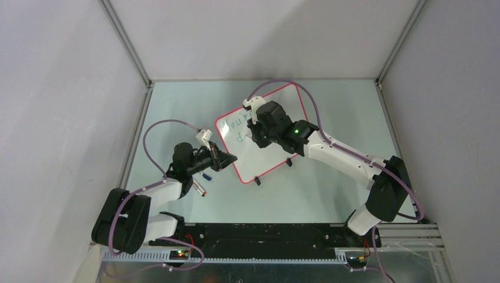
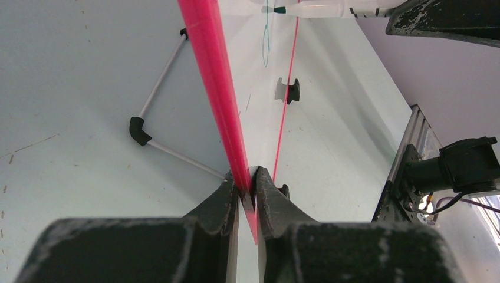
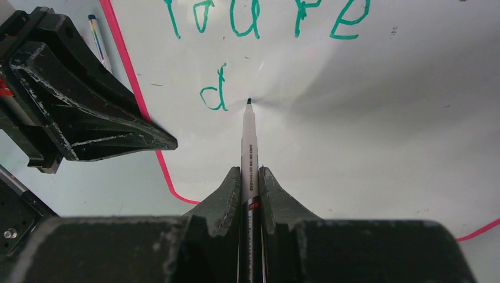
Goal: Write a sentence on the whiteboard
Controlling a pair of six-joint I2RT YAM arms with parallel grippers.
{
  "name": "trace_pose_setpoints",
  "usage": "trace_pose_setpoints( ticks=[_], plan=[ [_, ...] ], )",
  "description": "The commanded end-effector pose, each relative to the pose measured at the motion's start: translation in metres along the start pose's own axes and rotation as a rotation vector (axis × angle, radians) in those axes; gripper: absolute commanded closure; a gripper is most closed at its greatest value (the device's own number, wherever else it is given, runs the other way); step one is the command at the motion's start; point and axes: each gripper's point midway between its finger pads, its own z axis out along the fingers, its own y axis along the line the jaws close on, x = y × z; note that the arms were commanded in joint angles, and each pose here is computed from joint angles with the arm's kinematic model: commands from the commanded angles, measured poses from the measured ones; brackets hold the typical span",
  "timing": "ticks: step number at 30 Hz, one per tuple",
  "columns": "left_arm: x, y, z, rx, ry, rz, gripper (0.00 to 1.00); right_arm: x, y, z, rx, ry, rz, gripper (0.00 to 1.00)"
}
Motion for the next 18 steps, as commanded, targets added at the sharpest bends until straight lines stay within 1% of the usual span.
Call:
trace_pose_setpoints(
  ticks=[1, 18],
  plan=[
    [0.0052, 0.0180, -0.0004, -0.078, 0.017, 0.053, 0.94, -0.0248, 0.0020, -0.0001, -0.004, -0.066, 0.016, 1.00],
    [0.0049, 0.0183, -0.0010, -0.080, 0.014, 0.057, 0.93, -0.0198, 0.0088, -0.0008, -0.037, -0.046, 0.001, 1.00]
  ],
)
